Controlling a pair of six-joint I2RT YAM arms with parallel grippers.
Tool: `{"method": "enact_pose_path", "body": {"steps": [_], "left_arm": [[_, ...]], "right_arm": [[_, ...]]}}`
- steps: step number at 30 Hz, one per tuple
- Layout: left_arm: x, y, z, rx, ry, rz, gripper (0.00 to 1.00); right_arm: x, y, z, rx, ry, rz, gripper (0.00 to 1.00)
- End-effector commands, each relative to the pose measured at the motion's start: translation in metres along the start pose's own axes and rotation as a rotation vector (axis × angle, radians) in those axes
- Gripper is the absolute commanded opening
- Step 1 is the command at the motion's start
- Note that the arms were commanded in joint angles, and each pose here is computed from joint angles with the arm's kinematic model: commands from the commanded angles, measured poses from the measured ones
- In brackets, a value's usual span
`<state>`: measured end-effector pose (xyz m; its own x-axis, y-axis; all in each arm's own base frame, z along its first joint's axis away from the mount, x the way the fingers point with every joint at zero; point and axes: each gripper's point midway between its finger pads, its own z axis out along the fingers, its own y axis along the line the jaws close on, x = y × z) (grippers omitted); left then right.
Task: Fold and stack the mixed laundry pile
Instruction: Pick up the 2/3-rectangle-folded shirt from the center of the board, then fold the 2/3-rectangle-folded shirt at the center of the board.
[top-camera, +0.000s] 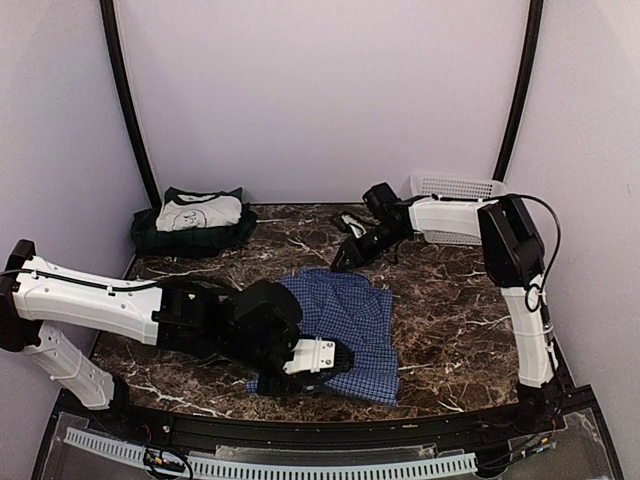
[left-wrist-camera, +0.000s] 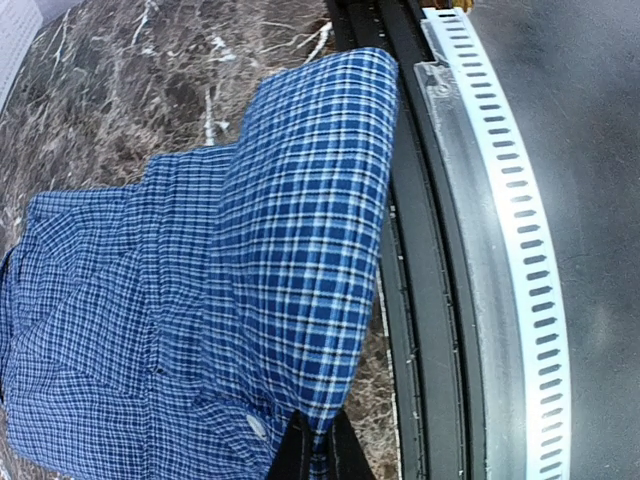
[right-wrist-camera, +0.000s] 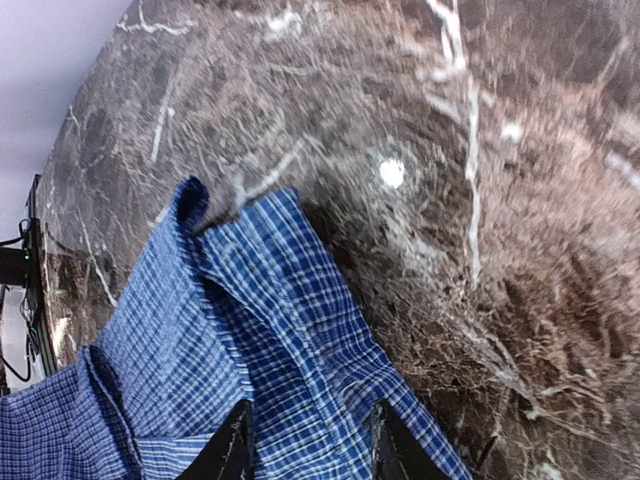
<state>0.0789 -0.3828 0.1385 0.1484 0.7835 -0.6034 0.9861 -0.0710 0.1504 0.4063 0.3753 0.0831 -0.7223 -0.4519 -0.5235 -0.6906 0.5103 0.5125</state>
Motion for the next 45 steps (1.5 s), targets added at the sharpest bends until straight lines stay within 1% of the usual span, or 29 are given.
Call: {"method": "enact_pose_path", "body": {"steps": [1, 8, 12, 13, 17, 18, 20, 25, 26, 27, 28, 29, 30, 33, 34, 38, 42, 45], "left_arm": [[-0.006, 0.03, -0.014, -0.02, -0.028, -0.035, 0.0], [-0.016, 0.085, -0.011, -0.109, -0.059, -0.011, 0.0], [-0.014, 0.12, -0.004, -0.174, -0.048, 0.023, 0.0], [-0.008, 0.13, 0.001, -0.196, -0.026, 0.037, 0.0], [-0.009, 0.163, 0.006, -0.258, -0.03, 0.082, 0.0], [-0.014, 0.17, 0.005, -0.272, -0.048, 0.092, 0.0], [-0.012, 0.183, 0.01, -0.289, -0.045, 0.112, 0.0], [0.007, 0.207, 0.033, -0.315, -0.02, 0.14, 0.0], [0.006, 0.212, 0.034, -0.335, -0.036, 0.157, 0.0], [0.014, 0.21, 0.043, -0.326, -0.025, 0.163, 0.0], [0.011, 0.214, 0.044, -0.348, -0.043, 0.182, 0.0], [0.02, 0.212, 0.052, -0.347, -0.031, 0.185, 0.0], [0.019, 0.216, 0.053, -0.369, -0.044, 0.197, 0.0], [0.033, 0.21, 0.064, -0.347, -0.023, 0.179, 0.0], [0.033, 0.204, 0.066, -0.326, -0.034, 0.168, 0.0], [0.037, 0.172, 0.071, -0.261, -0.056, 0.14, 0.0], [0.064, 0.127, 0.088, -0.175, -0.004, 0.088, 0.0], [0.073, 0.099, 0.095, -0.121, 0.022, 0.056, 0.0]], "right_arm": [[0.027, -0.009, 0.028, -0.033, 0.084, 0.03, 0.36], [0.04, -0.006, 0.038, -0.054, 0.118, 0.002, 0.3], [0.046, -0.004, 0.039, -0.064, 0.13, 0.001, 0.29], [0.047, -0.003, 0.04, -0.071, 0.131, 0.0, 0.28], [0.048, 0.001, 0.041, -0.093, 0.132, -0.001, 0.27], [0.049, 0.003, 0.041, -0.098, 0.133, -0.001, 0.27], [0.05, 0.005, 0.04, -0.107, 0.131, -0.003, 0.26], [0.052, 0.018, 0.04, -0.14, 0.135, -0.022, 0.25], [0.053, 0.02, 0.041, -0.146, 0.139, -0.023, 0.25], [0.054, 0.022, 0.042, -0.151, 0.142, -0.025, 0.24], [0.055, 0.024, 0.043, -0.155, 0.146, -0.026, 0.23], [0.057, 0.026, 0.044, -0.157, 0.15, -0.028, 0.23], [0.058, 0.029, 0.045, -0.162, 0.155, -0.032, 0.22], [0.065, 0.039, 0.049, -0.172, 0.174, -0.039, 0.22], [0.067, 0.042, 0.05, -0.178, 0.18, -0.038, 0.22], [0.084, 0.063, 0.052, -0.2, 0.2, -0.031, 0.22], [0.092, 0.077, 0.043, -0.205, 0.188, -0.02, 0.23], [0.082, 0.079, 0.025, -0.153, 0.157, -0.03, 0.32]]}}
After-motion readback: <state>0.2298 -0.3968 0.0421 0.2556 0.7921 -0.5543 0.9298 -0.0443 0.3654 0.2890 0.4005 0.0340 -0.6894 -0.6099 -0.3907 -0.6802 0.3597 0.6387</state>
